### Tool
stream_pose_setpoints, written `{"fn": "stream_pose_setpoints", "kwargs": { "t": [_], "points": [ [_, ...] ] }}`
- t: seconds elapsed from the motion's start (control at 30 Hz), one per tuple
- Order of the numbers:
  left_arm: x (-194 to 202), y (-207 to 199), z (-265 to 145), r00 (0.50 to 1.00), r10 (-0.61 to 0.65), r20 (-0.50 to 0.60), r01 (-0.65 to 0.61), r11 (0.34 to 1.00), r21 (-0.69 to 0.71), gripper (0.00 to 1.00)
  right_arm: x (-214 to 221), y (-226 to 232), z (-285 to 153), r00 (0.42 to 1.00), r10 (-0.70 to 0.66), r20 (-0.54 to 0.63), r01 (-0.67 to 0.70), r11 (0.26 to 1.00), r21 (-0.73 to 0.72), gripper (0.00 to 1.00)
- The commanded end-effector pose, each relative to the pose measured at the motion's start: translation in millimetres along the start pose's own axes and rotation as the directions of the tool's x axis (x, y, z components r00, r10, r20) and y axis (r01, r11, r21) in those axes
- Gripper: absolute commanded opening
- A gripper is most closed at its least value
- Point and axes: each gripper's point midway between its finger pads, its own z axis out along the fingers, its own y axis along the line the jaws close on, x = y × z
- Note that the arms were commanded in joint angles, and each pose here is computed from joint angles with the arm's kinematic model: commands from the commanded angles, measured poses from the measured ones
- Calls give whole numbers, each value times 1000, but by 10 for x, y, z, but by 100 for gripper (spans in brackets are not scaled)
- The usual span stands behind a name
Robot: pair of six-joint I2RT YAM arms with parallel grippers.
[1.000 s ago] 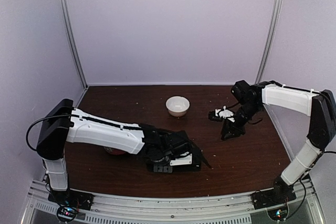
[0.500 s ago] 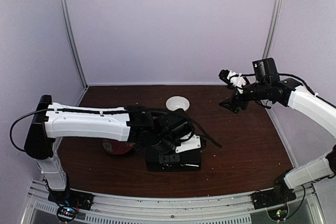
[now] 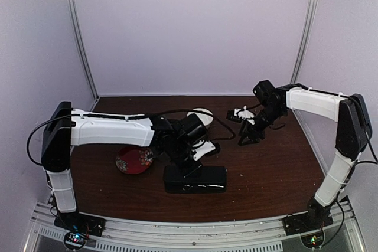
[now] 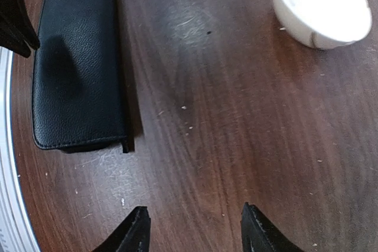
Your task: Sort the hair-cutting tools
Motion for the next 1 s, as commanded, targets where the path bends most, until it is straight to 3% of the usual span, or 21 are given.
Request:
{"fn": "stream_pose_setpoints", "kwargs": {
  "t": [0.0, 0.2, 0.5, 0.97],
  "points": [
    [192, -143, 301, 995, -62, -82, 69, 994, 87, 13, 216, 320, 226, 990, -21, -137, 1, 990, -141, 51],
    [496, -121, 482, 985, -78, -152, 92, 992, 91, 13, 466, 410, 568, 953, -142, -269, 103, 983, -155, 50],
    [893, 33, 638, 979, -81, -189, 89, 995, 35, 11, 394, 535, 761, 937, -232, -261, 162, 951, -264, 51],
    [924, 87, 653, 982, -62, -181, 65, 998, 10, 12, 365, 650, 945, 909, -269, -319, 161, 932, -325, 46]
  ]
}}
